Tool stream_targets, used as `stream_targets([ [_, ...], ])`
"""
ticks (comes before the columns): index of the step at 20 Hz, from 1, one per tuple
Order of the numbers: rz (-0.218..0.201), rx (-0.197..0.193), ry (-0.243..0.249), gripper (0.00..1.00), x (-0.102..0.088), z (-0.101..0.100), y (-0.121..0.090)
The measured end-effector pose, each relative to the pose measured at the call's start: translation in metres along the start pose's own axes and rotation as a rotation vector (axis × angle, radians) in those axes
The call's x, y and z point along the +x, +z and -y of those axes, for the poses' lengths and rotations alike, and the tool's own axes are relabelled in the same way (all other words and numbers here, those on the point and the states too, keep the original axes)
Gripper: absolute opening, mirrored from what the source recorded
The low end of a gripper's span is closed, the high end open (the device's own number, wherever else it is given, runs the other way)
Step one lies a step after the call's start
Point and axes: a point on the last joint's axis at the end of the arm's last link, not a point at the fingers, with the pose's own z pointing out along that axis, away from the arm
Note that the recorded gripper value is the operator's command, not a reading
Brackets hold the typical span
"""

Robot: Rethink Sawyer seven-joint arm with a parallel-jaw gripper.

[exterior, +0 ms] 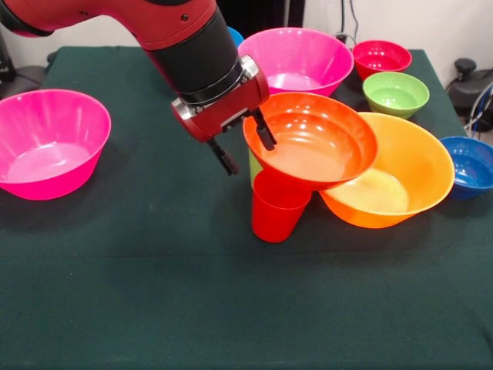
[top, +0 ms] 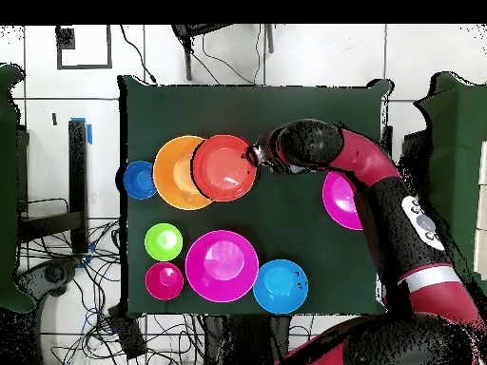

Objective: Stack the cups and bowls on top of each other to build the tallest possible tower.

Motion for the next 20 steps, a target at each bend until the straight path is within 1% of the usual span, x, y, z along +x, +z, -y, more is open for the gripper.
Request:
stream_targets([
  [10, -0.005, 0.012, -0.010, 1.00, -0.002, -0.001, -0.008],
  [16, -0.025, 0.019, -0.019, 1.00, -0.004, -0.003, -0.022],
  [20, -0.038, 0.027, -0.024, 1.00, -0.006, -0.003, -0.035],
])
